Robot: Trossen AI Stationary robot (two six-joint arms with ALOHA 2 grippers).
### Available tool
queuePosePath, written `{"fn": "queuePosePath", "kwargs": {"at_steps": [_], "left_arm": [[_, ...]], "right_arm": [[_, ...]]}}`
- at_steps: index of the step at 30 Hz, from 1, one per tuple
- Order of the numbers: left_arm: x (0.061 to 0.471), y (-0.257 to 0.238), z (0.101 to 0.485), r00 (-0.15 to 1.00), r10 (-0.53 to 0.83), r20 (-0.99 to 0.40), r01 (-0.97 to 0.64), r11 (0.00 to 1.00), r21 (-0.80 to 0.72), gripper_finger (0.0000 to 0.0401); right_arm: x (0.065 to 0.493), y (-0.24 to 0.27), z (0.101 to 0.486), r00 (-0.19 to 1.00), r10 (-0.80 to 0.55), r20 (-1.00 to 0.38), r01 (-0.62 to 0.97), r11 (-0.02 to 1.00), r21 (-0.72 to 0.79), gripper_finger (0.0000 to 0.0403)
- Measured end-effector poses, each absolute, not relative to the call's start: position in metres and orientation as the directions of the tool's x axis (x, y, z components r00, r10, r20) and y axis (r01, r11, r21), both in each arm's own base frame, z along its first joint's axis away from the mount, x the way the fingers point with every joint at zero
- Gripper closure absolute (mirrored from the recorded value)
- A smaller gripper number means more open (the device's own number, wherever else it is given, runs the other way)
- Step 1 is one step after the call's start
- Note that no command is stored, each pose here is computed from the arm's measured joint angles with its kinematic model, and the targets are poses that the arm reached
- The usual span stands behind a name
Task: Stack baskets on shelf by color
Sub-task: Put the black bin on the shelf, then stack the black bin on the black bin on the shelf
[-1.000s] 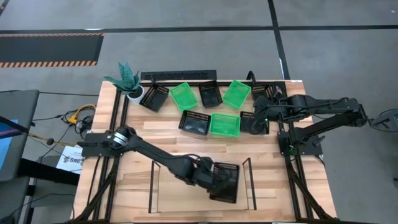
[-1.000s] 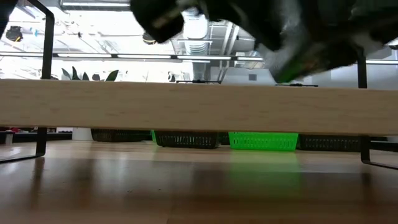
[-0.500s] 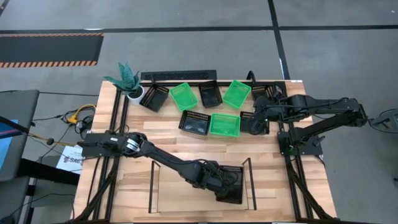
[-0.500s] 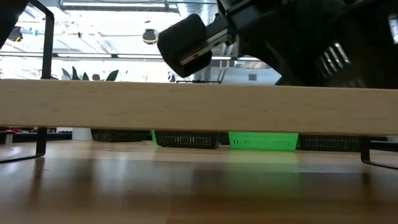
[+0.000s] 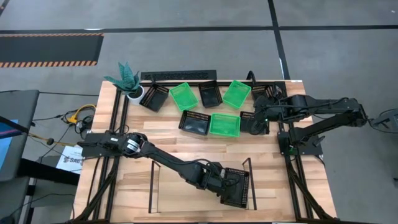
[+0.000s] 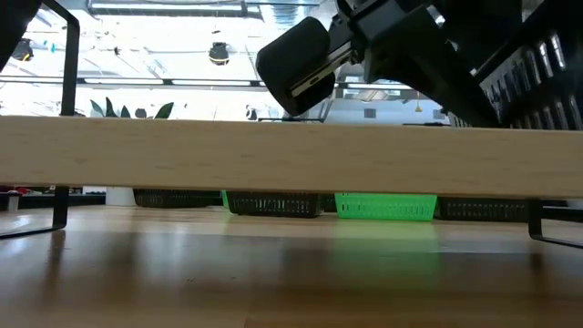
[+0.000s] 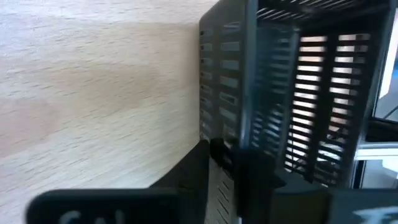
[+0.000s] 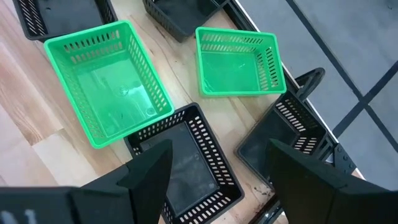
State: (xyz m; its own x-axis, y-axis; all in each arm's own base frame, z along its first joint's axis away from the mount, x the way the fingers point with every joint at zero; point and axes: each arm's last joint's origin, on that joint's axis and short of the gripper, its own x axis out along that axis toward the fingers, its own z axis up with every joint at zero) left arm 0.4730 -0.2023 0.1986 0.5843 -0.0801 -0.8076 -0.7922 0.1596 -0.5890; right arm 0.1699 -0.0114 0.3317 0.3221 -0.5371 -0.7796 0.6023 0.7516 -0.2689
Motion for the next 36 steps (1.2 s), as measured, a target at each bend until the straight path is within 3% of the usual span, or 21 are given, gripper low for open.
{"fn": "queuePosePath", "kwargs": {"at_steps": [9, 16, 21, 25, 30, 33, 36], "left_arm": [[0.475, -0.206, 0.202, 0.613, -0.116, -0.782, -0.75, 0.226, -0.621, 0.022], [0.471, -0.204, 0.233, 0.562, -0.134, -0.816, -0.73, 0.383, -0.566, 0.0165], [0.454, -0.191, 0.271, 0.5, 0.03, -0.866, -0.734, 0.545, -0.405, 0.0152], [0.434, -0.173, 0.303, 0.542, 0.187, -0.819, -0.731, 0.585, -0.351, 0.0152], [0.402, -0.157, 0.352, 0.597, 0.411, -0.689, -0.728, 0.638, -0.25, 0.0152], [0.387, -0.147, 0.38, 0.631, 0.509, -0.585, -0.729, 0.648, -0.221, 0.0152], [0.375, -0.138, 0.401, 0.642, 0.588, -0.493, -0.738, 0.648, -0.188, 0.0152]], "right_arm": [[0.17, -0.011, 0.332, 0.322, -0.537, -0.78, 0.595, 0.755, -0.275, 0.0121], [0.17, -0.011, 0.332, 0.322, -0.537, -0.78, 0.591, 0.757, -0.277, 0.0121], [0.17, -0.011, 0.332, 0.323, -0.537, -0.78, 0.591, 0.757, -0.277, 0.0121], [0.171, -0.011, 0.332, 0.333, -0.534, -0.777, 0.596, 0.758, -0.265, 0.0121], [0.184, 0.001, 0.336, 0.49, -0.375, -0.787, 0.533, 0.843, -0.069, 0.0121], [0.194, 0.021, 0.343, 0.636, -0.206, -0.743, 0.377, 0.924, 0.066, 0.0121], [0.205, 0.049, 0.358, 0.797, -0.022, -0.604, 0.157, 0.973, 0.172, 0.0121]]}}
